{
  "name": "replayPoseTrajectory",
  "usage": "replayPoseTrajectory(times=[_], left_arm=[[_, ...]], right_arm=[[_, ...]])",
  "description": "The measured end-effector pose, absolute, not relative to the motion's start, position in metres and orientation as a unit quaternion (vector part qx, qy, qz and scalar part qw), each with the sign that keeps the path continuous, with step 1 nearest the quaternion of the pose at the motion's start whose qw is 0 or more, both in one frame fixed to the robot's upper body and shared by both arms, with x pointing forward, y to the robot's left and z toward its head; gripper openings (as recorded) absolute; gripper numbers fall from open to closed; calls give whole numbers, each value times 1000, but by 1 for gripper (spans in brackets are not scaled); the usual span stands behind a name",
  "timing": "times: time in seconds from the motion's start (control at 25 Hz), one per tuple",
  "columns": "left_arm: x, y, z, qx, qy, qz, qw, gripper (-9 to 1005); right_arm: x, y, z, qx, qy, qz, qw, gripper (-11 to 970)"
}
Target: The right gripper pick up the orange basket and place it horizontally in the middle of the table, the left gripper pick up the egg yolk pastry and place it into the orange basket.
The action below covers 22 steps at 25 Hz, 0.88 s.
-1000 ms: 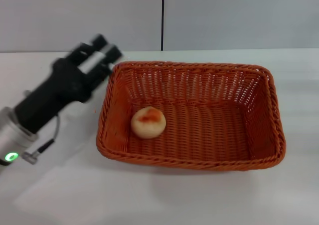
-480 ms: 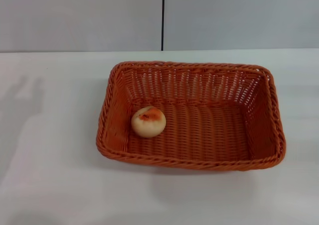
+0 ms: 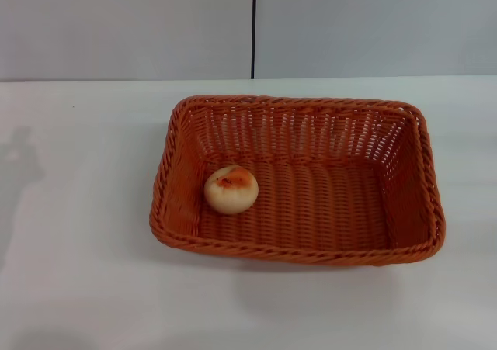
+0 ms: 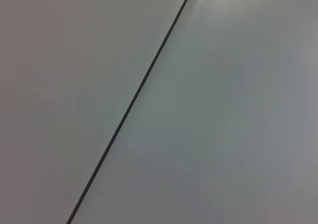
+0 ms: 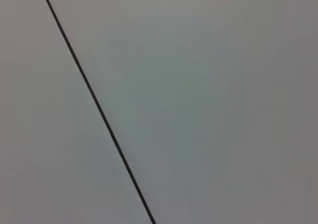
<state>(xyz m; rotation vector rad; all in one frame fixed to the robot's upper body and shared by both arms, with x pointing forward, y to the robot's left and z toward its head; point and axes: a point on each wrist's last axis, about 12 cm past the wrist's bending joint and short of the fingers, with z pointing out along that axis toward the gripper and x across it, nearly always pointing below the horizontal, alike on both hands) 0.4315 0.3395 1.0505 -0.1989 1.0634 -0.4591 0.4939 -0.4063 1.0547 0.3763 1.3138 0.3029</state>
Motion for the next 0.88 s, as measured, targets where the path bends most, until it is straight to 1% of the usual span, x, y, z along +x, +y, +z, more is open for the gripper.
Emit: replayPoseTrajectory(times=[0.12, 0.32, 0.6, 0.88], left_arm=[[431, 340, 1051, -95, 500, -215, 833, 119], [433, 339, 1052, -94, 498, -217, 834, -6], [435, 339, 1052, -94, 500, -218, 833, -1], [436, 338, 1052, -93, 501, -219, 832, -1]], right_arm=[[494, -408, 1055, 176, 602, 137, 766, 502], [493, -409, 1055, 179, 601, 135, 767, 502], [493, -409, 1055, 180, 600, 135, 767, 502], [500, -407, 1059, 177, 597, 139, 770, 502]])
